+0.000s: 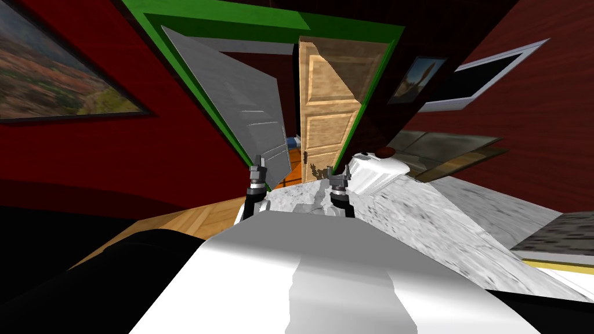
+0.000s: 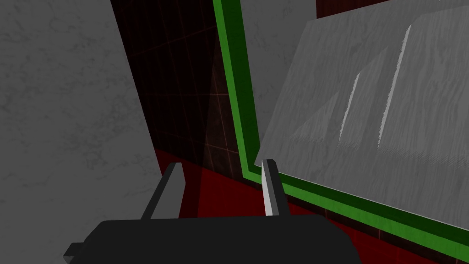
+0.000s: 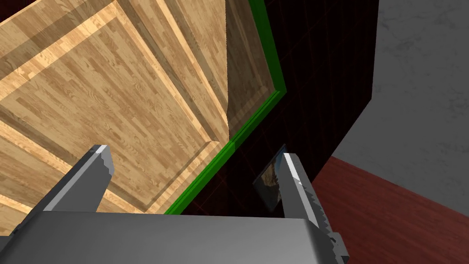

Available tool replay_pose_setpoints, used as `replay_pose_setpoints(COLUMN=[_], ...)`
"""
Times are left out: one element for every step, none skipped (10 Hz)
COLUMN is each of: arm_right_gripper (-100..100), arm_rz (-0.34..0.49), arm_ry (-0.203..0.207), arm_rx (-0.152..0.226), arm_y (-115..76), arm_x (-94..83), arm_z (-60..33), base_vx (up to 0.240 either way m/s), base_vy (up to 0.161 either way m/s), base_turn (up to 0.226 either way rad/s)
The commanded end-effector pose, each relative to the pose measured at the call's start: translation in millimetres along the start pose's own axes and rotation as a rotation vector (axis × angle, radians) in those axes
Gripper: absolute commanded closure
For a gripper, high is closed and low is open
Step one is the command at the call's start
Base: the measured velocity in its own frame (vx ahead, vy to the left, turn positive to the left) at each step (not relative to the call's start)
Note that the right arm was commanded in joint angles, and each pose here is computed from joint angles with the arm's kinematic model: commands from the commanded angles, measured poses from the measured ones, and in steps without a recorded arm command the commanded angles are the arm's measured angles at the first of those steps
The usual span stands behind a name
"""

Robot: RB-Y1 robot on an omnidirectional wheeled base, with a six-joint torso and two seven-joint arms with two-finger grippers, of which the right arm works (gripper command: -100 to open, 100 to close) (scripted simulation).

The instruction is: Push the door open

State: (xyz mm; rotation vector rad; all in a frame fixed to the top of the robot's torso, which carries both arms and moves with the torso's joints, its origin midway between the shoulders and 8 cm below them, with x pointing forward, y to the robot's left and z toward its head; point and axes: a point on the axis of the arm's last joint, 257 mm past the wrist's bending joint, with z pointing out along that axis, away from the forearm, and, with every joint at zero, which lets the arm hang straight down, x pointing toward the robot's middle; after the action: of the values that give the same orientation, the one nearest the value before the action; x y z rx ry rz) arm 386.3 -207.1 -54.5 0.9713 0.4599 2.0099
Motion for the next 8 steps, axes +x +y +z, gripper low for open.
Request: replay_pose_setpoints(arm_right_gripper=[-100, -100, -100, -100, -100, -100, -100, -100], arm_rz=[0.075, 0.103, 0.130, 0.157, 0.184, 0.211, 0.264, 0.290], arm_ry=[-0.016, -0.022, -0.029, -0.036, -0.044, -0.051, -0.067, -0.076], arm_rx=[0.031, 0.042, 0.054, 0.066, 0.078, 0.091, 0.115, 0.127], arm_y=[-18.8, -25.8, -32.8, -39.8, -47.0, -54.0, -68.0, -74.9], arm_x=[-1.5, -2.5, -3.5, -4.4, -5.3, -6.1, -7.7, -8.4], arm_z=[-7.3, -10.2, -13.3, -16.5, -19.9, -23.4, -30.7, -34.5], base_vx=[0.132, 0.143, 0.120, 0.093, 0.095, 0.107, 0.124, 0.126], base_vy=[-0.022, -0.013, -0.001, -0.002, -0.003, -0.002, 0.003, 0.006], base_turn=[0.038, 0.036, 0.021, 0.018, 0.024, 0.023, 0.042, 0.034])
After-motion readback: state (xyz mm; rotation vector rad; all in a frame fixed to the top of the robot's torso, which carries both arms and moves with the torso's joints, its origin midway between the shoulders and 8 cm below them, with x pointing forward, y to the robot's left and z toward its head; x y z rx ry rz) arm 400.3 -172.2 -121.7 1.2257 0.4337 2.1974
